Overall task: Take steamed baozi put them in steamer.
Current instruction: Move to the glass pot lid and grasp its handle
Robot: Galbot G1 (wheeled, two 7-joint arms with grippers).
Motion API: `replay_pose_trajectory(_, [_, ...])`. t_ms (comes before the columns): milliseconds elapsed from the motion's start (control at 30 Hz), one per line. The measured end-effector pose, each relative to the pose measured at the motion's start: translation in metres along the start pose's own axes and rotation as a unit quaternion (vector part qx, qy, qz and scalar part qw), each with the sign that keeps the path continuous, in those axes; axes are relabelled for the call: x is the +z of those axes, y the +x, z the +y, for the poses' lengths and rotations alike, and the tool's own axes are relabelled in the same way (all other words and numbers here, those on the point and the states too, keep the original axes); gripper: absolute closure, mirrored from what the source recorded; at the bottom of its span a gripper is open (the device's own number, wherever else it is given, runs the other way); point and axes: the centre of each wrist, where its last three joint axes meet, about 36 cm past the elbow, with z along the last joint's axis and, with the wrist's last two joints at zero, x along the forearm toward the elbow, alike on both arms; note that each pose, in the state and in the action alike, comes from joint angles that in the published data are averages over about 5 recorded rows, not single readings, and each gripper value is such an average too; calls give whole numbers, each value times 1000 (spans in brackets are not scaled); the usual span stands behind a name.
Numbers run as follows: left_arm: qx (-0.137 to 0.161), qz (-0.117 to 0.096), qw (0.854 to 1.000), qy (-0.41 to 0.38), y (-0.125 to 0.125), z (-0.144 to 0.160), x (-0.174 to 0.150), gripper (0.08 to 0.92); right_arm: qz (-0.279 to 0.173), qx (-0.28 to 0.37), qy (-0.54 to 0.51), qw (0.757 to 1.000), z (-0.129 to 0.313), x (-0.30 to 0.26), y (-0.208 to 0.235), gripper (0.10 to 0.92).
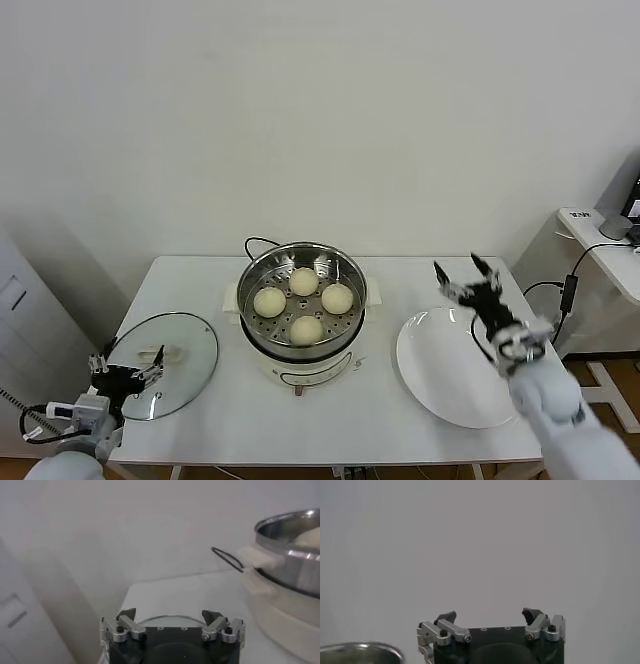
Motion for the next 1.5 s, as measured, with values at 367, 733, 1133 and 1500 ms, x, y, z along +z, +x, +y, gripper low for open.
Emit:
replay_pose_trajectory(367, [-30, -77, 957, -277, -18, 12, 59, 177, 16, 66, -23, 997, 9, 43, 52, 200])
replay_pose_trajectory(733, [-13, -136, 862, -487, -36, 22, 116, 177, 31, 93, -30, 995, 12, 63, 72, 200])
replay_pose_trajectory(1133, [0, -151, 803, -576, -51, 26, 141, 177, 42, 97, -28, 994, 12, 77, 84, 200])
replay_pose_trajectory(1500, [-11, -160, 786, -597, -67, 20, 128, 177, 43, 92, -27, 994, 13, 81, 87, 200])
